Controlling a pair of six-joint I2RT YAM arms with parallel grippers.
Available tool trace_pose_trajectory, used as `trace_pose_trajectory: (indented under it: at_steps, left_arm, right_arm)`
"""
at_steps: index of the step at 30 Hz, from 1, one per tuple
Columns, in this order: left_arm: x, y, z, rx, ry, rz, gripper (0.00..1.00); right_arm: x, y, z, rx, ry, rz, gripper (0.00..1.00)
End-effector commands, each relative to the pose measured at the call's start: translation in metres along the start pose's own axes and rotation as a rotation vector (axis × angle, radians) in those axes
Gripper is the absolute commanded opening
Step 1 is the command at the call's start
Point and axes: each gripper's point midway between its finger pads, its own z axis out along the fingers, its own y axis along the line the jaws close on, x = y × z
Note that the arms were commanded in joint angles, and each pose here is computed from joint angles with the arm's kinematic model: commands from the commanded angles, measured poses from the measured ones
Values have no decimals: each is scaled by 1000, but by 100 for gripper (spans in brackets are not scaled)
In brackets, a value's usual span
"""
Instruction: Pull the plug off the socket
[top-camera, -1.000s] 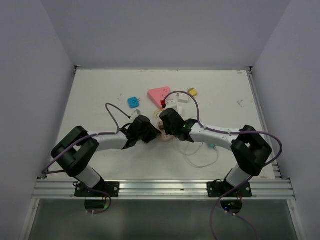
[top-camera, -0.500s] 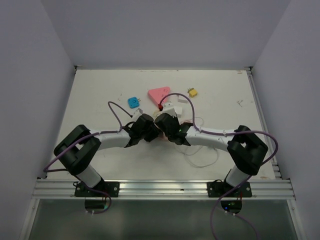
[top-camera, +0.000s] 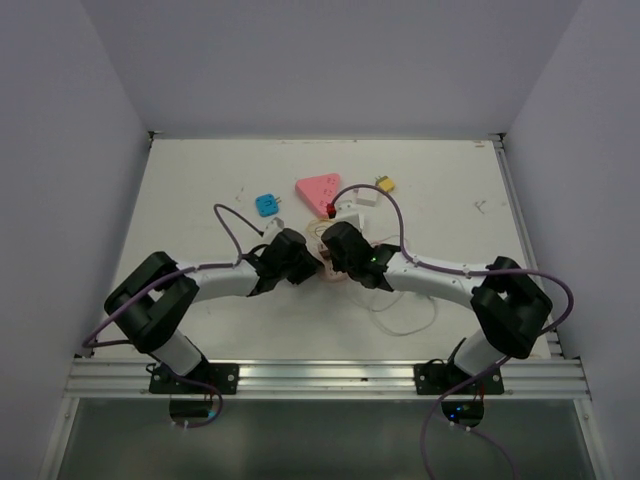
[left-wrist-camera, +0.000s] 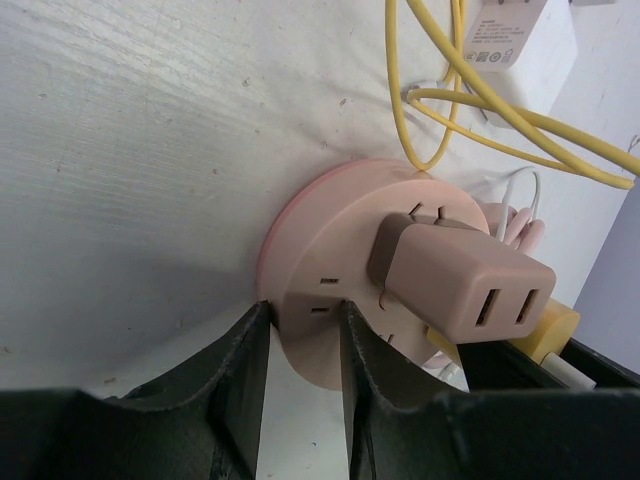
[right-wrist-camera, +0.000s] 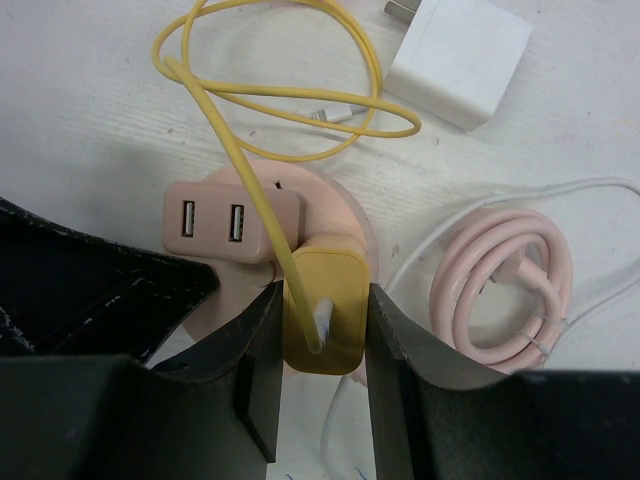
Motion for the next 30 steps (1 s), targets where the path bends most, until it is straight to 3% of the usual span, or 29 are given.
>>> trace_pose_trajectory:
  at_steps: [1,7,10,16,17,21,24,30]
  left_arm:
    - [27,160,-18,-528,80,162,32]
    - [25,151,-23,-498,74,156,33]
    - [19,139,-29,-447,54,165,39]
    - [-1,101,-54,-268,-13,226,55]
    - [-4,96,-58,-242,-22,242,67]
    - [-22,70,-79,-111,-93,376,82]
    - [-34,57,-89,-56,-139,495,83]
    - [-38,32,-93,46,-152,652,84]
  right_arm:
    - [-102,78,-61,-381,-225,188,0]
    - [-76,71,-38,-305,-152,91,0]
    - [-56,80,-26,-343,-101,-13,0]
    - [-42,82,-15,-411,-34,-149,0]
    - [-40,85,-15,-451,-15,-161,0]
    - [-39,84,-12,-510,22,-213,0]
    - [-35,90,-12,-573,52,-258,1]
    - [-22,102,-8,-653,97,-344,13]
